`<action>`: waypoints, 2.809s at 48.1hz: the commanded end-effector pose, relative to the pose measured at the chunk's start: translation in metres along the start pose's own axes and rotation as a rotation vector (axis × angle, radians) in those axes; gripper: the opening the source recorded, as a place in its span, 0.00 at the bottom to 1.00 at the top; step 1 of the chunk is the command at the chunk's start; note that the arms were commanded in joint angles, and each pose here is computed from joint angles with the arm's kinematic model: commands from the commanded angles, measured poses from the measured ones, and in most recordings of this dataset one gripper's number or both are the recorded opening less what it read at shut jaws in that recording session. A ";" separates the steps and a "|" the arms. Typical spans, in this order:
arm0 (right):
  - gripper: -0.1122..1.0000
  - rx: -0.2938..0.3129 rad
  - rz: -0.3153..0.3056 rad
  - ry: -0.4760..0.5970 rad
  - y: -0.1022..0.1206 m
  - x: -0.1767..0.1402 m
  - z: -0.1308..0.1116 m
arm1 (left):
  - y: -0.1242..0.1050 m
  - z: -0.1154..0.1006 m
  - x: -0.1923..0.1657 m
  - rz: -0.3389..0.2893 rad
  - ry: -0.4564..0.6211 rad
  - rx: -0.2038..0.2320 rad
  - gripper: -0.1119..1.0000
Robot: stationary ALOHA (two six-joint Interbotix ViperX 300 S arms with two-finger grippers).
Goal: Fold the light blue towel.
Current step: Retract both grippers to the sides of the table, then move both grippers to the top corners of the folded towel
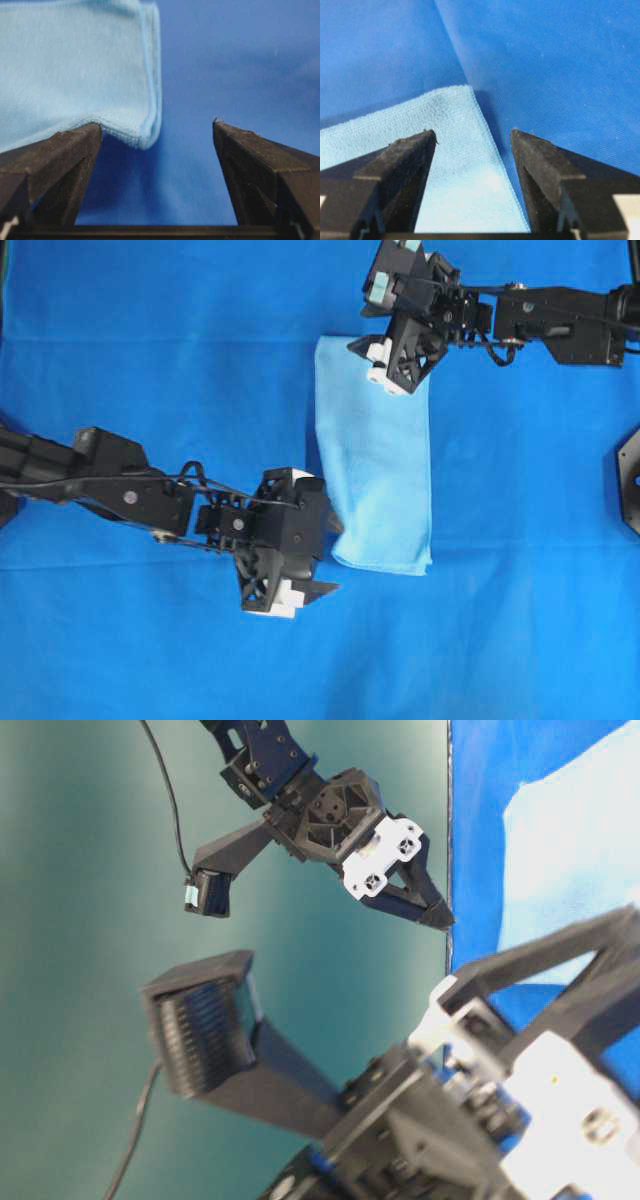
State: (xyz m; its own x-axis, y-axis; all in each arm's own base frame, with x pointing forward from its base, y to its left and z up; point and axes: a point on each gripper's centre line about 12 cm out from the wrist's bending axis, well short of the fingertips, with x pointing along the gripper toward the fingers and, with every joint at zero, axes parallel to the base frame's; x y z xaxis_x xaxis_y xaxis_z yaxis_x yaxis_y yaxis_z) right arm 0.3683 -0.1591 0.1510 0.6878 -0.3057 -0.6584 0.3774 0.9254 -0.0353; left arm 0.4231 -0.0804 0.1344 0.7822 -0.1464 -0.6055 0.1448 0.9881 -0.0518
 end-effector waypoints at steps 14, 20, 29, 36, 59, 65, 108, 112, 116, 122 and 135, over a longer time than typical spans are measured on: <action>0.67 0.002 0.024 -0.088 0.018 -0.068 0.011 | -0.001 0.028 -0.087 -0.004 0.006 0.000 0.86; 0.67 -0.005 0.071 -0.144 0.033 -0.103 0.002 | 0.007 0.034 -0.112 0.011 -0.096 0.000 0.86; 0.67 0.005 0.144 -0.281 0.045 -0.152 -0.012 | 0.034 0.028 -0.147 0.081 -0.316 -0.006 0.84; 0.67 0.022 0.170 -0.373 0.043 -0.183 -0.026 | 0.054 0.017 -0.174 0.152 -0.440 -0.016 0.84; 0.67 0.049 0.193 -0.408 0.042 -0.190 -0.043 | 0.070 -0.003 -0.182 0.209 -0.509 -0.049 0.83; 0.67 0.057 0.178 -0.386 0.040 -0.183 -0.042 | 0.078 -0.001 -0.177 0.230 -0.499 -0.058 0.83; 0.66 0.162 -0.070 0.084 -0.042 -0.018 -0.067 | 0.235 -0.046 -0.050 0.496 -0.224 -0.245 0.83; 0.66 0.163 -0.067 0.104 -0.042 -0.009 -0.072 | 0.240 -0.049 -0.041 0.496 -0.212 -0.249 0.83; 0.66 0.166 -0.068 0.124 -0.043 -0.002 -0.077 | 0.243 -0.055 -0.031 0.494 -0.194 -0.253 0.83; 0.66 0.171 -0.072 0.143 -0.045 0.001 -0.082 | 0.248 -0.064 -0.021 0.495 -0.167 -0.263 0.83; 0.43 0.182 -0.072 0.159 -0.043 -0.001 -0.088 | 0.251 -0.073 -0.018 0.493 -0.108 -0.273 0.63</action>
State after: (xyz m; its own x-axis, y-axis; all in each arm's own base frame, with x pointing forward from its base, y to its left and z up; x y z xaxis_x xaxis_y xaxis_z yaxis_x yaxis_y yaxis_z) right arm 0.2972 -0.1788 0.0841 0.5528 -0.3124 -0.7725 0.5323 0.8457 0.0389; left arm 0.3991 0.1704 0.0670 0.7727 0.3394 -0.5364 -0.4011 0.9160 0.0017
